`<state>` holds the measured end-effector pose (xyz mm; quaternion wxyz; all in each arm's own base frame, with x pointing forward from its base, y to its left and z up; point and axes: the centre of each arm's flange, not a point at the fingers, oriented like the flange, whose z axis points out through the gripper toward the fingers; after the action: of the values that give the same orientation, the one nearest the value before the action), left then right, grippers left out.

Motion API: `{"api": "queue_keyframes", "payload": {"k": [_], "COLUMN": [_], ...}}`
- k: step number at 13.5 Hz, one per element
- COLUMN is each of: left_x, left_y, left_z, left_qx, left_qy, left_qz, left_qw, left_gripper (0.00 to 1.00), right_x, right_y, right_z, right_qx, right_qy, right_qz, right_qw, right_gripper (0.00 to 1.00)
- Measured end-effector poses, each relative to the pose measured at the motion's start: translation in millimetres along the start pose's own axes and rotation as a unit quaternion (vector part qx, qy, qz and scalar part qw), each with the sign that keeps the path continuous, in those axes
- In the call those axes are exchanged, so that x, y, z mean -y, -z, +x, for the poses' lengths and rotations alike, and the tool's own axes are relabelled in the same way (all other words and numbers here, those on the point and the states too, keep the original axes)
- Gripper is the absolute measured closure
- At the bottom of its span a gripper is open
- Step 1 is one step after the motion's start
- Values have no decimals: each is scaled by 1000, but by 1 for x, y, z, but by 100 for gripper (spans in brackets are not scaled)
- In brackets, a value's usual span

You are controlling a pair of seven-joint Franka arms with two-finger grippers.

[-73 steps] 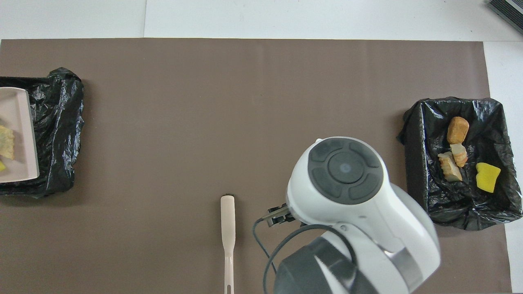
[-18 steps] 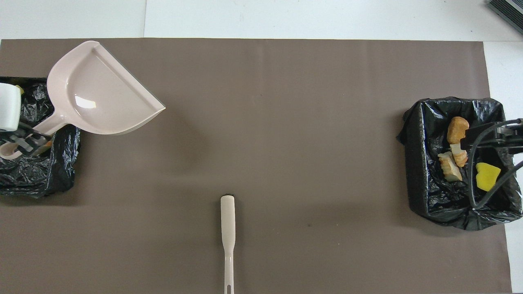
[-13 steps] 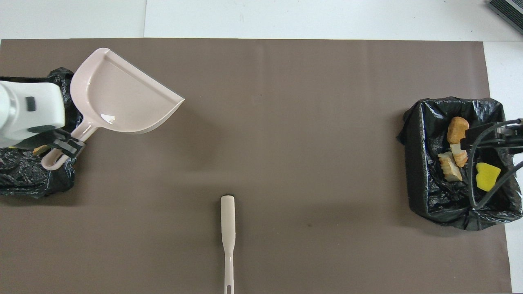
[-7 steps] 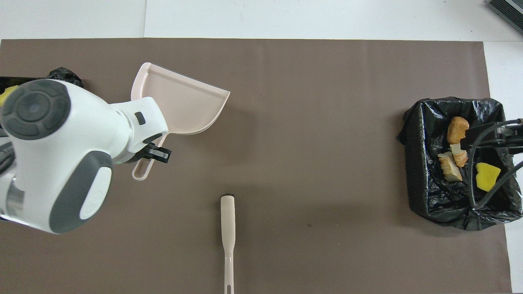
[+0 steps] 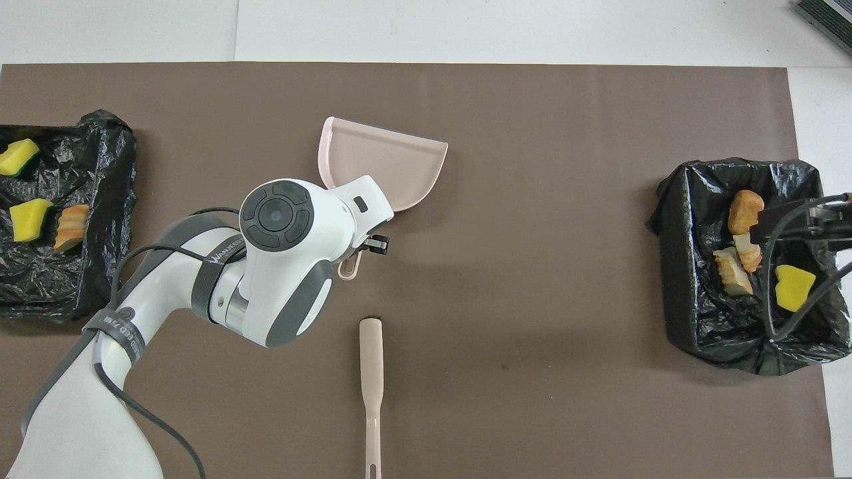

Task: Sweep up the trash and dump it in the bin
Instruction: 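Set the dustpan down on the table with the left gripper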

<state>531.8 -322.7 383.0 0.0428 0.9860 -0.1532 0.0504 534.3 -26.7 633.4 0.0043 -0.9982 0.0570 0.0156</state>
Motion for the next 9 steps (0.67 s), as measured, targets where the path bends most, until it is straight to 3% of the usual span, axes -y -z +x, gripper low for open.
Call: {"api": "queue_keyframes", "payload": {"k": [6,8,9], "left_x": [2,3,3], "left_y": [-21,-25,-25], "left_z": [-11,-12,-11], "left_qx": [12,2,0], "left_qy": [16,18,18], "left_qz": [-5,-7,-8], "left_qw": [1000,1000,1000], "left_gripper": [69,69,63], "right_x": [0,0,0], "right_y": [0,0,0], "right_z": [0,0,0], "right_qx": [0,0,0], "right_qy": [0,0,0], "right_qz": [0,0,0], "right_qw": [1000,1000,1000], "right_gripper": [0,0,0]}}
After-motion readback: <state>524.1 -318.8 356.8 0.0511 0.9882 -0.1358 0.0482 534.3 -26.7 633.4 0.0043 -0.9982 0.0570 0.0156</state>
